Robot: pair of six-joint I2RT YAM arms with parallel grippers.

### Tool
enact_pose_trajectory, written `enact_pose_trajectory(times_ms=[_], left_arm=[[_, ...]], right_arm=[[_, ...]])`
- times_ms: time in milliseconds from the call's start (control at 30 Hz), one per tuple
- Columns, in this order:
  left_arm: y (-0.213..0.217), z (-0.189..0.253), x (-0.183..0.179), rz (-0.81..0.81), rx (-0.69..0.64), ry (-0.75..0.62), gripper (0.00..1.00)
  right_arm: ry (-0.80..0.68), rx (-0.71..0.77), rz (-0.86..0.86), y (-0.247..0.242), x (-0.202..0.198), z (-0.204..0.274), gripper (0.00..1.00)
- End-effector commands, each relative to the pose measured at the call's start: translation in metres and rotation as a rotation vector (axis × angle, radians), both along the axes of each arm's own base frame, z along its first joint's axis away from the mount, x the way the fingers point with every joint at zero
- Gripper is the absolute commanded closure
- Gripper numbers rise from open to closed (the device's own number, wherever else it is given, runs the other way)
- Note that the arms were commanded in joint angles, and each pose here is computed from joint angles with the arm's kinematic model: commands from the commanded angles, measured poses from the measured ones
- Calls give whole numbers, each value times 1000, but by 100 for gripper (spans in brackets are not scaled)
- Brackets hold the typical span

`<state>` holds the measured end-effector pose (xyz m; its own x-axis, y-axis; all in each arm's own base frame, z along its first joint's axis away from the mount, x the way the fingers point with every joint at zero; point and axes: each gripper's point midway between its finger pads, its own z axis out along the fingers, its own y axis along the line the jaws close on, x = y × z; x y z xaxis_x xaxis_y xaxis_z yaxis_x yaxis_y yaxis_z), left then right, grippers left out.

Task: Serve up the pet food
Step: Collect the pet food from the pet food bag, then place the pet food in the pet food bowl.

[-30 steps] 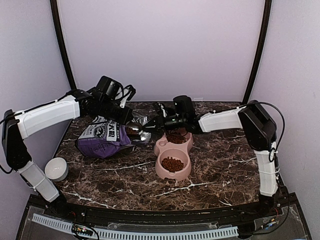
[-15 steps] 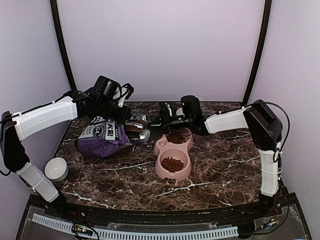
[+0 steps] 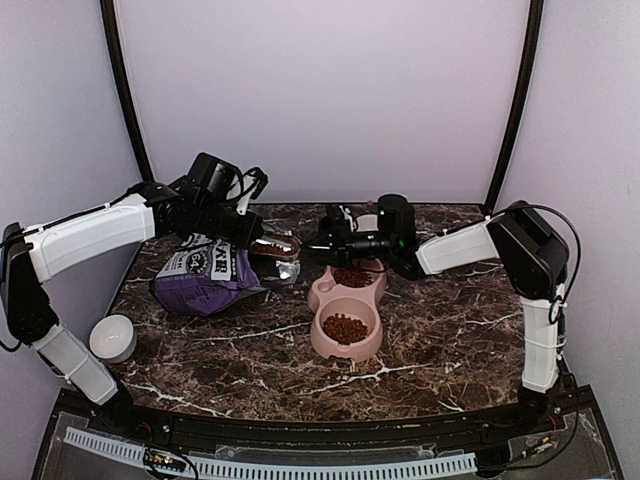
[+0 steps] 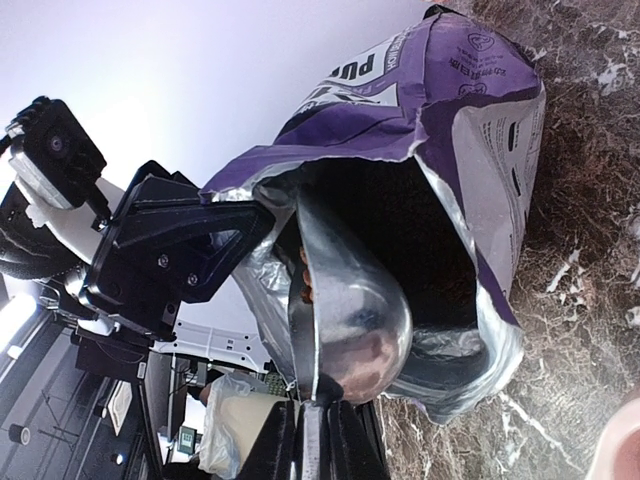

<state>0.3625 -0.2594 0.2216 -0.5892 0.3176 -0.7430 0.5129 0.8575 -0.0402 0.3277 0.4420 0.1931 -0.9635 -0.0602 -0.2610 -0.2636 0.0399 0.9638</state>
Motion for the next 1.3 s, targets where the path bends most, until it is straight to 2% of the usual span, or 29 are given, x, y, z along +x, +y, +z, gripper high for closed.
enact_pose_trajectory(times_ms=[0,433,833,1267], left_arm=[[-1,51,3,8,-92,-147,100],[5,59,2,26,-95,-175,100],[7,54,4,36,-74,-175,100],[7,50,5,37,-65,-165,100]], right_arm=[[-69,89,16,-11,-8,39,100],[-55,13,-14,-32,-21,17,100],[-70,-75,-46,-72,-33,4,100],[-146,-204,-97,-118,-43,1,100]])
